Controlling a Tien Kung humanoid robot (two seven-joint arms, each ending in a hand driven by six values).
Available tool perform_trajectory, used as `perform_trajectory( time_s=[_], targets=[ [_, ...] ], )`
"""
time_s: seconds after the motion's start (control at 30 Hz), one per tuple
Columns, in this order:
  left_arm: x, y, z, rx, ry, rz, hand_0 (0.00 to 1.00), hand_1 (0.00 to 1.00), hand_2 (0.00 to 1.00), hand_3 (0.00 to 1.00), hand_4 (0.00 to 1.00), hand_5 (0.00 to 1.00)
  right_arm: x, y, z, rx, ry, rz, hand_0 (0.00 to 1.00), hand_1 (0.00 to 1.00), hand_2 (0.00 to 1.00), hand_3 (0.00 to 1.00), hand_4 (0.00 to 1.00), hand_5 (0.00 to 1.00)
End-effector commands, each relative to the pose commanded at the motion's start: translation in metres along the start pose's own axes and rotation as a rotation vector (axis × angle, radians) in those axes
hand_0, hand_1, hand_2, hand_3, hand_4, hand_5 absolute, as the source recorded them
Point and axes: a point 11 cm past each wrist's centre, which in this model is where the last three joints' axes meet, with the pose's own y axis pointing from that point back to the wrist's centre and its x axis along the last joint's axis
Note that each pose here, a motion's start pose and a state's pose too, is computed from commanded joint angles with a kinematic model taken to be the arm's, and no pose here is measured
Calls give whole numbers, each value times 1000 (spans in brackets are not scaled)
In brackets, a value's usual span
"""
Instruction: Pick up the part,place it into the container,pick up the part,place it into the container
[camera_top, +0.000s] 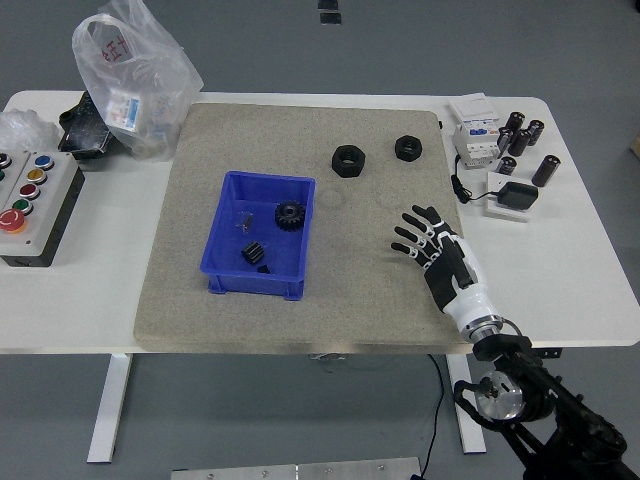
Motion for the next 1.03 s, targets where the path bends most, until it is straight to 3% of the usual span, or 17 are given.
perform_trajectory(
  time_s=[0.37,0.7,1.03],
  targets=[
    [-1,0,1,-6,4,-3,608,633,611,644,636,264,0,0,-9,21,-45,-8,538,660,736,685,859,599],
    [-3,0,1,-8,5,-7,608,633,611,644,637,265,2,-2,-47,126,-48,-4,547,656,734,684,854,605],
    [-4,1,6,-19,2,-10,608,634,611,644,637,264,7,-2,-42,105,-38,12,535,654,730,684,837,652]
  ],
)
